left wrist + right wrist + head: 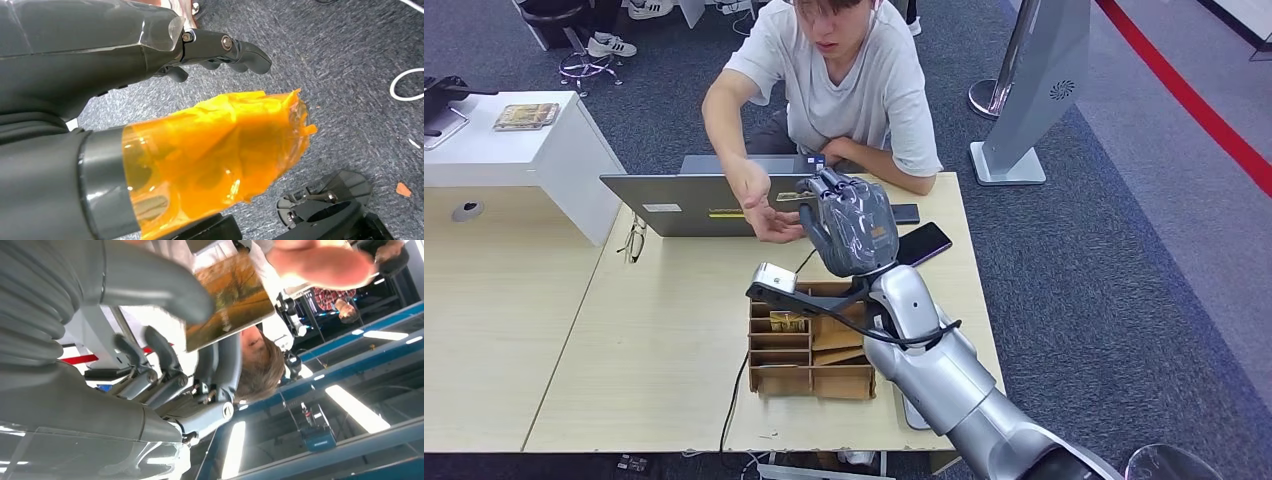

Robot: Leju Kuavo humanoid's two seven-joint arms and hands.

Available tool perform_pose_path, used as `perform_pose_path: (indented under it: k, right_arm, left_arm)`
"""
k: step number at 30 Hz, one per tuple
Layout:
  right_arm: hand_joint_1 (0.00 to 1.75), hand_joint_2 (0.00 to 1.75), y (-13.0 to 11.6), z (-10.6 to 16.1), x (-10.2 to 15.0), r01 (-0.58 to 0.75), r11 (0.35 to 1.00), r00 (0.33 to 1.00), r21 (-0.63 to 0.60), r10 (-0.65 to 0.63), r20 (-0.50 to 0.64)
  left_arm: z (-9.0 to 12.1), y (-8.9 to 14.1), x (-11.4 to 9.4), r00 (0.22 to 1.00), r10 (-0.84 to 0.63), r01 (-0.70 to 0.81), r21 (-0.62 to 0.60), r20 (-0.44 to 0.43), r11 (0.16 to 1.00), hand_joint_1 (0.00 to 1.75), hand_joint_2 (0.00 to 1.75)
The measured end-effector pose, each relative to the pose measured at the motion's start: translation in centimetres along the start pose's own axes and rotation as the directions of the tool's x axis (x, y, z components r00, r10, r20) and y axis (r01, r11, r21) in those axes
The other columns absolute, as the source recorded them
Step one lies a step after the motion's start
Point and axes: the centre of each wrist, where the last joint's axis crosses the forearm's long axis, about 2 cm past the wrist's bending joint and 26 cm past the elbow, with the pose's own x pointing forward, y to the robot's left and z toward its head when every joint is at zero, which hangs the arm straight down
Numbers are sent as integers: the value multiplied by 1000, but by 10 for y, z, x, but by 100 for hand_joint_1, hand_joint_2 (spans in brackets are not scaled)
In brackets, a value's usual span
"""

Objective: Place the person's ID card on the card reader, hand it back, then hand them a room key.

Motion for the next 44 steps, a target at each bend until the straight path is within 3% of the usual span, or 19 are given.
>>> perform_pose_path:
  k: [4,18,30,44]
  right_arm:
    - [0,0,-4,0,2,9,1000,1000,-22,-9,4]
    - [0,0,-20,8,9,41,994,999,-100,-39,21]
    - [0,0,-47,37,23,129,965,991,-230,-116,66]
    - [0,0,-60,73,34,469,856,883,-218,-458,104]
  left_arm:
    - [0,-1,0,1000,-8,8,2,10,1000,0,0]
    - [3,-5,-6,999,-45,45,-4,7,999,0,0]
    - [4,-7,-14,1000,-20,20,16,11,1000,0,0]
    - [11,-17,-31,998,59,-59,33,-7,998,0,0]
